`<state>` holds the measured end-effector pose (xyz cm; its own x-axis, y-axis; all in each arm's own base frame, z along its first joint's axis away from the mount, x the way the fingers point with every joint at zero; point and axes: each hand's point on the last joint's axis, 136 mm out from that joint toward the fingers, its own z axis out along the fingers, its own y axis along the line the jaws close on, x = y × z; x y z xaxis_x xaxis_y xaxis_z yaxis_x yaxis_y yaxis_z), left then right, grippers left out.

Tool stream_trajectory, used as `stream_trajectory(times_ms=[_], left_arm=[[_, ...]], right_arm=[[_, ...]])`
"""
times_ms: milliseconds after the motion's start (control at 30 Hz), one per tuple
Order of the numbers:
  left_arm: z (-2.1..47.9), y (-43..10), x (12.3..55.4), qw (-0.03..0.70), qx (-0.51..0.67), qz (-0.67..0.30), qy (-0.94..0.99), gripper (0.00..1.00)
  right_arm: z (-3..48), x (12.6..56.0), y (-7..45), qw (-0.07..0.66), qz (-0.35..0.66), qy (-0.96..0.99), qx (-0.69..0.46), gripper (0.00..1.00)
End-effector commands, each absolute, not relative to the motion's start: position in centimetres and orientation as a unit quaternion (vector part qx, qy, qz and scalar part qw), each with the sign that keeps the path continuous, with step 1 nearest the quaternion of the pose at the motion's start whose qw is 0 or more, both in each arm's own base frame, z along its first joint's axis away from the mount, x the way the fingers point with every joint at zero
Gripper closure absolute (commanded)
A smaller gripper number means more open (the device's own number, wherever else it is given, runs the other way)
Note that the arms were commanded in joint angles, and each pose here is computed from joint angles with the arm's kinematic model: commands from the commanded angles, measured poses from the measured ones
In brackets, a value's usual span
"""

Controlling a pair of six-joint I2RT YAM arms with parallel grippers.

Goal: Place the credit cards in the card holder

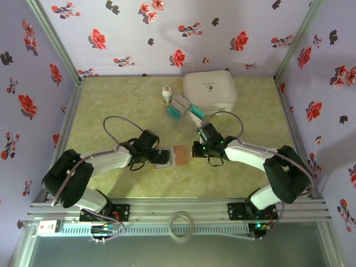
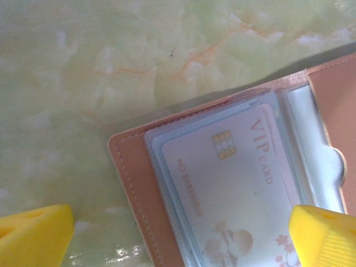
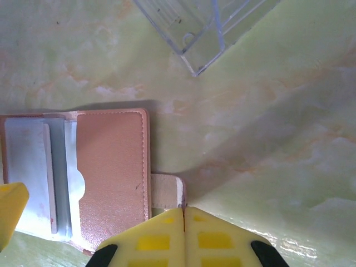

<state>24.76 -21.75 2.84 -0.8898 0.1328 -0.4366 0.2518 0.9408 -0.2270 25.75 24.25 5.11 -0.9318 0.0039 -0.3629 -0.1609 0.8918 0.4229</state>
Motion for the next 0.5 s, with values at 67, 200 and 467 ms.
stream_trajectory(times_ms=[67,200,467], left_arm=[[3.3,-24.6,25.4,0.22,0.111,-0.176,0.953,0.0],[3.5,-25.1,25.6,0.222,0.114,-0.179,0.952,0.0],[5.2,-25.1,25.6,0.236,0.116,-0.187,0.946,0.0]], right_arm=[[4.1,25.6,24.4,0.168,0.241,0.955,-0.032,1.0],[4.0,25.5,24.6,0.165,0.246,0.955,-0.029,1.0],[4.0,25.5,24.8,0.165,0.254,0.953,-0.026,1.0]])
